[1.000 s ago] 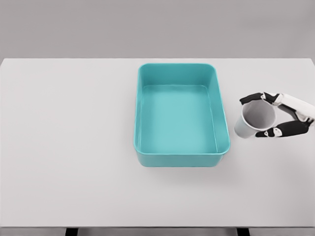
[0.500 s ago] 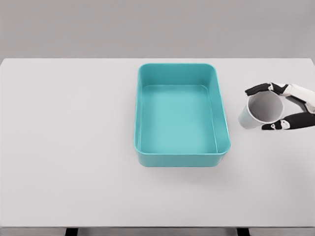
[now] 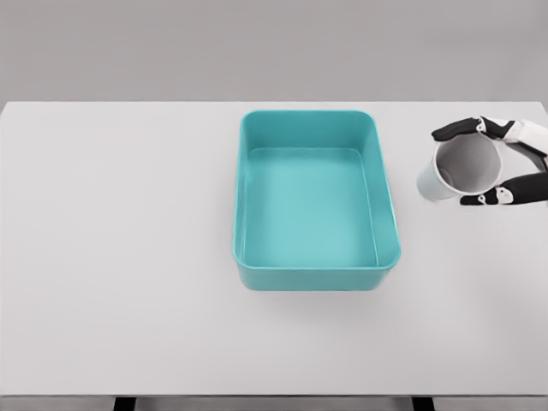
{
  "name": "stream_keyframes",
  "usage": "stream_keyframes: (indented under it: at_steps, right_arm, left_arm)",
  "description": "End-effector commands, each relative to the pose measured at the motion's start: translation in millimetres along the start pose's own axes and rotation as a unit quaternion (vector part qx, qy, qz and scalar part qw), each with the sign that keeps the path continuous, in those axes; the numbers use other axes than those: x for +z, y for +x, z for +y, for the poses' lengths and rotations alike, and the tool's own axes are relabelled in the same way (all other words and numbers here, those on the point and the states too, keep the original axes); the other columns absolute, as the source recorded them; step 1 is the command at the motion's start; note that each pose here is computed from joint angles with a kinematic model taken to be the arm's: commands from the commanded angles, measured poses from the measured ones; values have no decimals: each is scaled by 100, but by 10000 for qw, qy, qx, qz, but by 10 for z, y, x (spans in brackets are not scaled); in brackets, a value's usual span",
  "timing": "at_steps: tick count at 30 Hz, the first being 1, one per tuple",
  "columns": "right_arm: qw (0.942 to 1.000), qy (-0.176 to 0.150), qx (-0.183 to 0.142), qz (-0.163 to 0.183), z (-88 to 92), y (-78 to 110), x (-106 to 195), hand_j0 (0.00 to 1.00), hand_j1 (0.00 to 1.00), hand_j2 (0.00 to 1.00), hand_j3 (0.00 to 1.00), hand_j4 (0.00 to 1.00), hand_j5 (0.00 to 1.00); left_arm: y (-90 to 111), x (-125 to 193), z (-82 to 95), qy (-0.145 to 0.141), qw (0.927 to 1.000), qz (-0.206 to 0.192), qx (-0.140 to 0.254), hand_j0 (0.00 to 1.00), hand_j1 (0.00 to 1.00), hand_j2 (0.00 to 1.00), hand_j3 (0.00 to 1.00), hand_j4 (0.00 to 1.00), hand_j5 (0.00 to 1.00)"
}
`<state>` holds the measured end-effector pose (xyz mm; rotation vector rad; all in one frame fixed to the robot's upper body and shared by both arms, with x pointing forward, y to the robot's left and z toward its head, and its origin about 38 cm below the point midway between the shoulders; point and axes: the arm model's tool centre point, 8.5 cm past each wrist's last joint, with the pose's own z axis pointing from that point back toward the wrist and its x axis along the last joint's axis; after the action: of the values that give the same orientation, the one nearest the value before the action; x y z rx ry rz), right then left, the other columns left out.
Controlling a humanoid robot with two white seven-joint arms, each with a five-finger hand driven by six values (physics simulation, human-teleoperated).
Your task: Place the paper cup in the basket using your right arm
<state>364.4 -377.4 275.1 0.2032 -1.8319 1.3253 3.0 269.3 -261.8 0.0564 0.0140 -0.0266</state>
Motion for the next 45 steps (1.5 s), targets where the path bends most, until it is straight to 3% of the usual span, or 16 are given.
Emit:
stream_keyframes:
  at_steps: [1,14,27,33,45]
  right_arm:
    - [10000,1,-82,-8,5,29,-42,78,78,78,78,78,78]
    - [9994,-49,-290,-155,94,18,-233,78,78,78,78,78,78]
    - [9987,-89,-367,-342,61,106,-467,78,78,78,78,78,78]
    - [9981,-11,-452,-407,200,52,-718,78,78,78,78,78,78]
    - [9969,67,-622,-467,400,-29,-941,78,78,78,78,78,78]
  left_arm:
    - [0,0,0,0,10000,0,-9,100,100,100,100,100,100]
    - [0,0,0,0,10000,0,-1,100,100,100,100,100,100]
    - [0,0,0,0,10000,0,-1,100,100,100,100,100,100]
    - [0,0,0,0,10000,0,-1,100,100,100,100,100,100]
    - [0,0,0,0,10000,0,-1,100,100,100,100,100,100]
